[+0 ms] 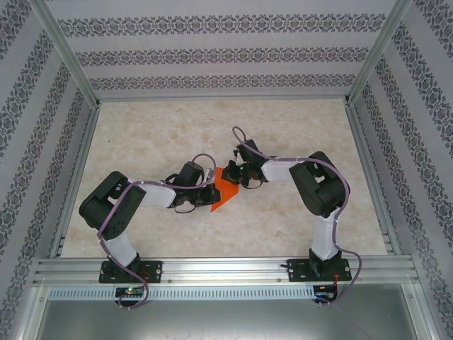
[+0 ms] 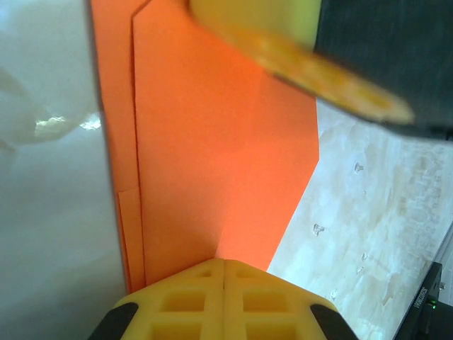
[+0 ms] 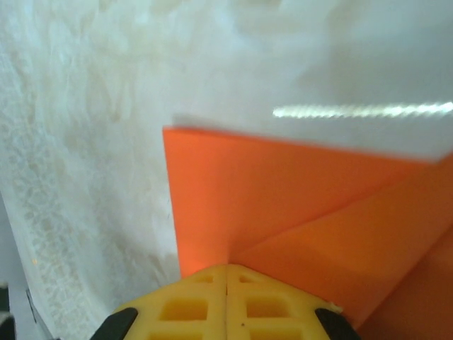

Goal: Fold a paper plane with a square sheet of paper (pick it up from the middle)
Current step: Fourth fold the wing at the center of the table.

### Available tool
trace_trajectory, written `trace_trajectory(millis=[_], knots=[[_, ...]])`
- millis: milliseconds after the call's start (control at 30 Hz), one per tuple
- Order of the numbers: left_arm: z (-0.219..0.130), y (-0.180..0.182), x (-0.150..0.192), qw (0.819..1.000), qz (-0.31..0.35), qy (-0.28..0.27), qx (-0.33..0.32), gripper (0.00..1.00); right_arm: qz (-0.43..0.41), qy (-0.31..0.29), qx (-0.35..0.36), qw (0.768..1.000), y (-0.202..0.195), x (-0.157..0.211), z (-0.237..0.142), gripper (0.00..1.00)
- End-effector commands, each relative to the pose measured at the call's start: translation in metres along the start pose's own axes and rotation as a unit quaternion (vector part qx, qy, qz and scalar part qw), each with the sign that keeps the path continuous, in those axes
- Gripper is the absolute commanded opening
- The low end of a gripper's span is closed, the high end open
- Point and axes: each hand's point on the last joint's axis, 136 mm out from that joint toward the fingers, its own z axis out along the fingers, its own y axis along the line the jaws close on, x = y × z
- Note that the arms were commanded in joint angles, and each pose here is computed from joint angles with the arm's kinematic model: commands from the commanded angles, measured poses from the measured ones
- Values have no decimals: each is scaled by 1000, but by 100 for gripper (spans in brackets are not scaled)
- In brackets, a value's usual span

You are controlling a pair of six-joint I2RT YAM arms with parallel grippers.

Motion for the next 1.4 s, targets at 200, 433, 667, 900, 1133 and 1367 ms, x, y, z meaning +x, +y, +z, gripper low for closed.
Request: trace_trajectory(millis=[200, 433, 667, 900, 1133, 1367], knots=[[-2, 76, 63, 989, -52, 81, -116, 0, 15, -43, 41, 998, -40, -58, -2, 8], [-2, 74, 60, 989, -50, 78, -113, 0, 29, -64, 19, 997, -49, -87, -16, 10], [-2, 71, 58, 990, -46, 78, -110, 0, -11, -86, -26, 996, -7, -91, -56, 13], [0, 68, 54, 990, -42, 78, -106, 0, -30, -73, -47, 996, 21, -44, -62, 13], [2, 62, 49, 991, -37, 78, -98, 0, -19, -24, -49, 998, 22, 5, -18, 10], [1, 60, 49, 992, -36, 79, -96, 0, 2, 3, 13, 1000, -13, 20, 2, 7]])
